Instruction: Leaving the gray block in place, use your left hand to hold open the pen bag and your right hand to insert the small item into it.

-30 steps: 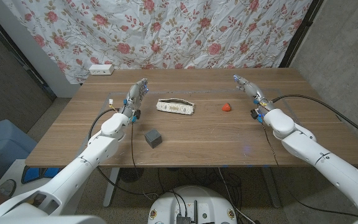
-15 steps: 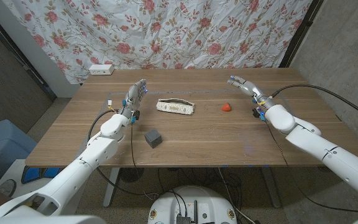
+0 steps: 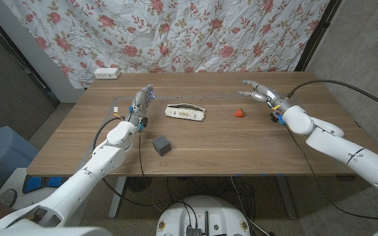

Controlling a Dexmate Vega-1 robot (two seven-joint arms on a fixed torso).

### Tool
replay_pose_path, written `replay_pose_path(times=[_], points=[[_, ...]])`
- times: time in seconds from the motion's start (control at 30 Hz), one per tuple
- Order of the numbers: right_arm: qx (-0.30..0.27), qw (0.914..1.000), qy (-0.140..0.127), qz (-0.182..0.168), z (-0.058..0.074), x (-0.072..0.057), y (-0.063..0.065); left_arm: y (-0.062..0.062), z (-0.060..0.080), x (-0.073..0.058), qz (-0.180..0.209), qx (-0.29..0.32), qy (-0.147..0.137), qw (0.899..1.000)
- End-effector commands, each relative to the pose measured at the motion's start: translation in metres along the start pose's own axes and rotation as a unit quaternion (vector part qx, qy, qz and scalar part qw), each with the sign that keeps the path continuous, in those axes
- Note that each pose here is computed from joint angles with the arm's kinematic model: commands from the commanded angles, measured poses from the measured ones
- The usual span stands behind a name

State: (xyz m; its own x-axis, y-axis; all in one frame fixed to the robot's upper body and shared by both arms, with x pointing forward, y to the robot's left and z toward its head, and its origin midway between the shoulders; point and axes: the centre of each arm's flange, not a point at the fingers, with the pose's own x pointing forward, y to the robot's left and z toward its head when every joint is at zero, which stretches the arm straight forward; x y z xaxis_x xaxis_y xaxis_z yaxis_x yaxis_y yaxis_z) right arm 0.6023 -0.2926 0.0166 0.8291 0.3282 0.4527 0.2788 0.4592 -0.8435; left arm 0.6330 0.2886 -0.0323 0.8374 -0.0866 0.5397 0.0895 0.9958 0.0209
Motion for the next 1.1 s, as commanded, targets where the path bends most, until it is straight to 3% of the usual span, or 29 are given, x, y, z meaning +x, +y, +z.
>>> replay_pose_path(times=[0.03, 0.4, 0.83, 1.1], points=[[-0.074, 0.9959, 0.015, 0.050, 0.003, -0.003, -0.009, 0.001, -0.002, -0.003, 0.009, 0.000, 0.005, 1.000], [-0.121, 0.9878, 0.022, 0.095, 0.016, 0.002, -0.018, 0.004, 0.000, -0.001, 0.006, 0.007, 0.011, 1.000], [-0.182, 0.9706, 0.058, 0.146, 0.031, 0.013, -0.021, 0.004, -0.004, -0.001, 0.008, 0.001, 0.012, 1.000], [-0.213, 0.9610, 0.063, 0.165, 0.038, 0.020, -0.021, 0.007, 0.000, 0.000, 0.008, 0.012, 0.015, 1.000]])
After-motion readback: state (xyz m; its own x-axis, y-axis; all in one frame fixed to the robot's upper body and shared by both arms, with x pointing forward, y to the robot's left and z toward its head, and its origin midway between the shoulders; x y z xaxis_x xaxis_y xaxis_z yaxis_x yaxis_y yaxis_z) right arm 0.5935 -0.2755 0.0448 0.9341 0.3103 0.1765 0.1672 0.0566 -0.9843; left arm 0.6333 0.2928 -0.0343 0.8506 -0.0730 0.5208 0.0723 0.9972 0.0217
